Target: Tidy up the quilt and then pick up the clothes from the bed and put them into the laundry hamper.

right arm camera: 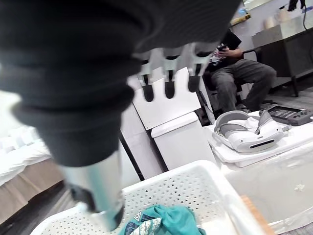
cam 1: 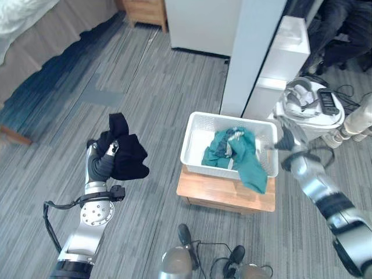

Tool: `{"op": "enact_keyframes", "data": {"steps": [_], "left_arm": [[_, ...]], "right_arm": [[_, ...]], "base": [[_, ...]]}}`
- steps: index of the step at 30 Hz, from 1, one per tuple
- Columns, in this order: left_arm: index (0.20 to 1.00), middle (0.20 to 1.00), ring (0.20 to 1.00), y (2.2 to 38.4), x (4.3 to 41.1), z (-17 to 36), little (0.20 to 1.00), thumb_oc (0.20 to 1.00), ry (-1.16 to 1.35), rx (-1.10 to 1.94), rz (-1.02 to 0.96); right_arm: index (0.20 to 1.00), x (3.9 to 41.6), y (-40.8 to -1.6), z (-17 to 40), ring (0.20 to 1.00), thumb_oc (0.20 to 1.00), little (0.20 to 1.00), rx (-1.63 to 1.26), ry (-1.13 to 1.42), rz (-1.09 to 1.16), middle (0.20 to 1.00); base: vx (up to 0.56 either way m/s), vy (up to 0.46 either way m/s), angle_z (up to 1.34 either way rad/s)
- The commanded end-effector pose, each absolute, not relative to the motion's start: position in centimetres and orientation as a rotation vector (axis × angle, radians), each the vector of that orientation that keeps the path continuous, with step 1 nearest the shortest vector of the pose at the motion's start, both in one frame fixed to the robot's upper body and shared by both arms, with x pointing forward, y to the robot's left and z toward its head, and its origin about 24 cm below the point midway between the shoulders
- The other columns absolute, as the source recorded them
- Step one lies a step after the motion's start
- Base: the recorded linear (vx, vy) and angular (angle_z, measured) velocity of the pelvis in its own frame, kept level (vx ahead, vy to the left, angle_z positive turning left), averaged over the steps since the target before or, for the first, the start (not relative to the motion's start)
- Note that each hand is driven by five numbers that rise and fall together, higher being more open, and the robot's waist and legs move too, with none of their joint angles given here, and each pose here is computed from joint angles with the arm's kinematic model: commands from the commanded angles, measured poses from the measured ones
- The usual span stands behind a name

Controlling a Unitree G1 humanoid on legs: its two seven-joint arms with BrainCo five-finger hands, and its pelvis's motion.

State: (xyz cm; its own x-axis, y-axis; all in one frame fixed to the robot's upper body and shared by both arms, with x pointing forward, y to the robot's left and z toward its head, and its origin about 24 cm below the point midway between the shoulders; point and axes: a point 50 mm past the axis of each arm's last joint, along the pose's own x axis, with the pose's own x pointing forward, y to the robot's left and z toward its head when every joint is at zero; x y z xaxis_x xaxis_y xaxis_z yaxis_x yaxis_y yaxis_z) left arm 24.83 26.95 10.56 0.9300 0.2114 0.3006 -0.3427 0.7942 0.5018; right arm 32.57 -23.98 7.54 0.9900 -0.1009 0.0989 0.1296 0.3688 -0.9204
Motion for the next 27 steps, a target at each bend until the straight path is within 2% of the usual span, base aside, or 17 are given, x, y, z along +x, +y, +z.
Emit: {"op": "enact_keyframes", "data": {"steps": [1, 5, 10, 19, 24, 25, 27], "left_arm": [[0.200, 0.200, 0.200, 26.2, 26.4, 11.6, 0.200, 0.200, -0.304, 0.695, 0.304], [0.200, 0.200, 0.200, 26.1, 27.8, 11.4, 0.200, 0.200, -0.272, 0.758, 0.322], [0.200, 0.200, 0.200, 25.8, 29.4, 10.4, 0.200, 0.200, -0.203, 0.802, 0.323], [0.200, 0.200, 0.200, 24.5, 34.6, 14.8, 0.200, 0.200, -0.296, 0.851, 0.385], [0.200, 0.200, 0.200, 24.8, 36.9, 15.4, 0.200, 0.200, -0.218, 0.940, 0.436], [1.000, 1.000, 1.000, 25.1, 37.2, 15.2, 1.000, 1.000, -0.184, 0.944, 0.441], [1.000, 1.000, 1.000, 25.5, 37.7, 15.0, 1.000, 1.000, -0.126, 0.918, 0.449]], "right_arm": [[1.000, 30.4, -27.0, 6.6, 1.000, 1.000, 1.000, -1.264, 0.026, -0.181, 1.000], [1.000, 26.7, -28.2, 3.4, 1.000, 1.000, 1.000, -1.282, 0.142, -0.109, 1.000], [1.000, 25.3, -27.7, 2.2, 1.000, 1.000, 1.000, -1.252, 0.176, -0.066, 1.000], [1.000, 27.8, -24.0, 2.7, 1.000, 1.000, 1.000, -1.227, 0.057, 0.002, 1.000], [1.000, 29.0, -21.3, 2.1, 1.000, 1.000, 1.000, -1.203, 0.028, 0.048, 1.000], [1.000, 29.3, -21.0, 2.0, 1.000, 1.000, 1.000, -1.204, 0.029, 0.056, 1.000], [1.000, 29.5, -20.5, 1.6, 1.000, 1.000, 1.000, -1.209, 0.046, 0.072, 1.000]], "base": [[0.07, -0.001, -0.17], [0.04, -0.007, -0.30], [-0.01, -0.007, -0.41], [-0.10, -0.016, -0.13], [-0.07, 0.004, -0.09], [-0.04, 0.012, -0.08], [-0.03, 0.005, -0.16]]}}
